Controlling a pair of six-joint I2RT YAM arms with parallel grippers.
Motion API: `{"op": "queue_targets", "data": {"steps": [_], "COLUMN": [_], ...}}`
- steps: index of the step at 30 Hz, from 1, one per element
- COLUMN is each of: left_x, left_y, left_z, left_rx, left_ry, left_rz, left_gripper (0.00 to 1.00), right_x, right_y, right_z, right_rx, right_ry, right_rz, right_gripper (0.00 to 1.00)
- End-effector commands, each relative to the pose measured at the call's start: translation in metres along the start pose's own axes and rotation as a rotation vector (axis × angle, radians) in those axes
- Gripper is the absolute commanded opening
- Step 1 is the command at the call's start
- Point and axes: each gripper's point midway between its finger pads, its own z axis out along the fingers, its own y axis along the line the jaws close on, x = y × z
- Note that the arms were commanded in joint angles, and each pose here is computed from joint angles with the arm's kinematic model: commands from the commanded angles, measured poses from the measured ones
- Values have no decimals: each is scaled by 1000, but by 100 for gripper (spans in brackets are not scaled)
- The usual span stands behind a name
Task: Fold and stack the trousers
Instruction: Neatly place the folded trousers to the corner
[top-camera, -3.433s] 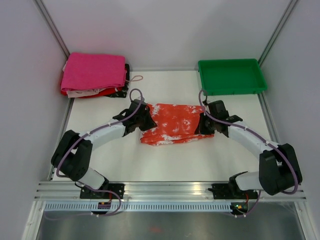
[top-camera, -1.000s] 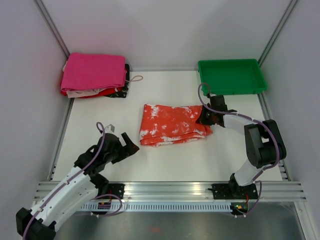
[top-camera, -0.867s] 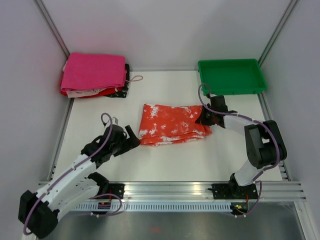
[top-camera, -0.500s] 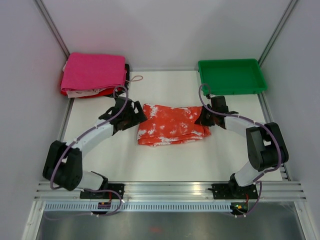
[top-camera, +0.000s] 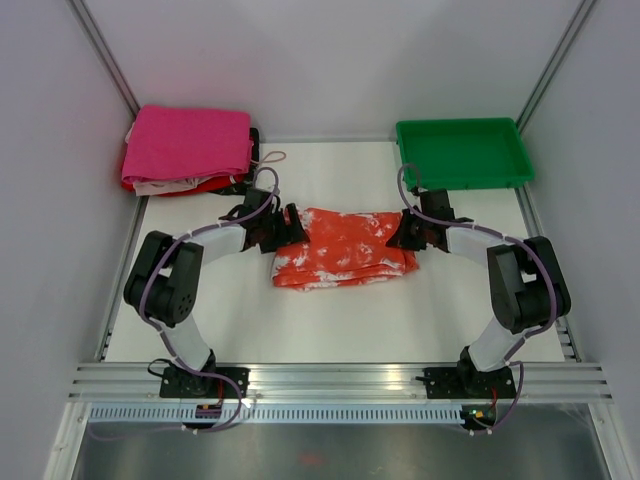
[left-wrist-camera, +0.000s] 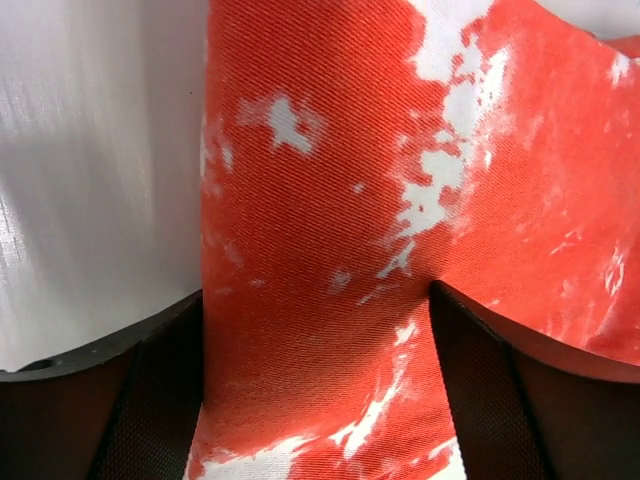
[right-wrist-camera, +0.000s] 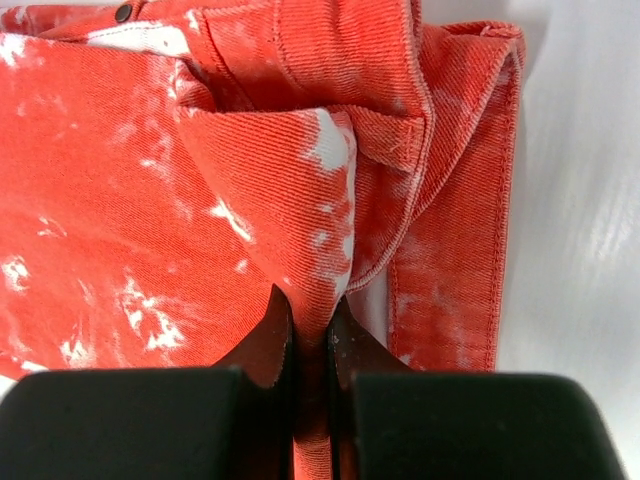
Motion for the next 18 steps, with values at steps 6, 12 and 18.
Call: {"op": "queue_targets", "data": {"steps": [6,12,18], "left_x": [6,-26,-104], "left_y": [-10,-2,12], "left_z": [12,-16,-75], "left_rx": [67,-50,-84], "left_ry": [42,-55,-278], "left_rz": [36,55,53], "left_gripper": [32,2,2], "right_x": [-6,-16,-56], "right_y": [24,38,105], "right_z": [13,6,4], "right_rx": [-97,-136,-286], "right_ry": [23,-40,-146], "right_rz": [17,13,-51], "right_gripper": [0,0,0]}}
